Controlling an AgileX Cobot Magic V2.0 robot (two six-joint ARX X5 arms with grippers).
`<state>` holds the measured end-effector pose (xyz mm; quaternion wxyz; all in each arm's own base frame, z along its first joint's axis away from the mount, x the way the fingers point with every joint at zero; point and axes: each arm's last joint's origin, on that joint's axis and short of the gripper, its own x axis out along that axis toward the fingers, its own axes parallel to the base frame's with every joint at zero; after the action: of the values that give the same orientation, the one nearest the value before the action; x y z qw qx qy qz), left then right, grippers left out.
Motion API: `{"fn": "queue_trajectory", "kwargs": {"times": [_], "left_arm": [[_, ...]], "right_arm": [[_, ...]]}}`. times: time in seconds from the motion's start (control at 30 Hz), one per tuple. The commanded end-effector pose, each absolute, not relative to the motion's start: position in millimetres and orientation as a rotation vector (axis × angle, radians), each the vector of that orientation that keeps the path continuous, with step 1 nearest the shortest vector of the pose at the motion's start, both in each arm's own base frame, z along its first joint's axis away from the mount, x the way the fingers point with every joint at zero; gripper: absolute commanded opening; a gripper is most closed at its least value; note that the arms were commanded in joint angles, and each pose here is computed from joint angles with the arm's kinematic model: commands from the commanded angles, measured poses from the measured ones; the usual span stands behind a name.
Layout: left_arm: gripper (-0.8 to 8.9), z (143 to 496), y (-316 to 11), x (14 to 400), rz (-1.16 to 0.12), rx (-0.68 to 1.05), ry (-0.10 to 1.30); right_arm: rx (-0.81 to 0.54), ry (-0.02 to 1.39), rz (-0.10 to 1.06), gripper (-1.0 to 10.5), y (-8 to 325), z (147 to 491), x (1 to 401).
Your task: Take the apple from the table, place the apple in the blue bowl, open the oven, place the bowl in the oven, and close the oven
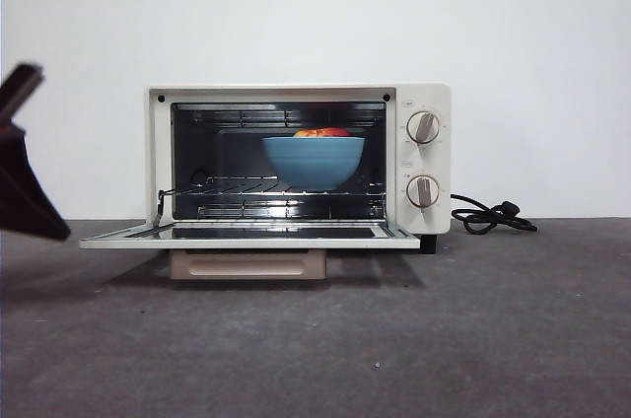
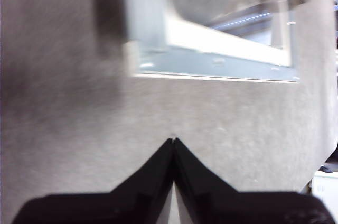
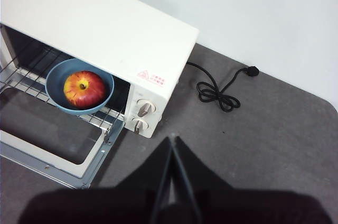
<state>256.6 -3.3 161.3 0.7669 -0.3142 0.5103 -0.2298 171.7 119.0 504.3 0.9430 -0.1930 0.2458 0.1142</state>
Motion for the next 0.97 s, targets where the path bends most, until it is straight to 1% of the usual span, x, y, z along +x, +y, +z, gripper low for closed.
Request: {"fn": "queue_trajectory", "kwargs": {"times": [0.03,0.23,0.37,0.43,0.53,0.7,0.83,0.97], "left_arm": [[-0.08,152.8,-2.9,259.5,-0.494,-0.72,1.127],[-0.08,146.7,-2.0,267.6,-0.456,-0.777,1.114],[-0.08,142.7,-1.6,271.7,-0.433,-0.81,1.113],[-0.08,141.0,-1.5,272.6,-0.427,-0.814,1.117],[-0.08,137.5,-1.0,274.4,-0.398,-0.821,1.124],[-0.08,132.1,-0.6,279.8,-0.369,-0.875,1.121],[-0.08,126.2,-0.3,284.5,-0.346,-0.923,1.122],[-0.08,120.9,-0.1,288.4,-0.328,-0.954,1.131]], "right_arm": [[-0.403,0.514,0.235,-0.2,114.8,485.1,166.5],[-0.376,0.526,0.227,-0.1,99.6,429.2,152.6],[-0.28,0.532,0.278,-0.1,89.4,398.0,138.3],[-0.251,0.526,0.28,-0.1,85.2,390.4,132.3],[-0.215,0.521,0.275,-0.1,78.6,385.5,123.1],[-0.181,0.509,0.296,-0.1,71.1,387.7,111.6],[-0.15,0.507,0.297,-0.1,68.4,388.9,107.6],[-0.149,0.514,0.295,-0.1,67.0,388.4,105.7]]}}
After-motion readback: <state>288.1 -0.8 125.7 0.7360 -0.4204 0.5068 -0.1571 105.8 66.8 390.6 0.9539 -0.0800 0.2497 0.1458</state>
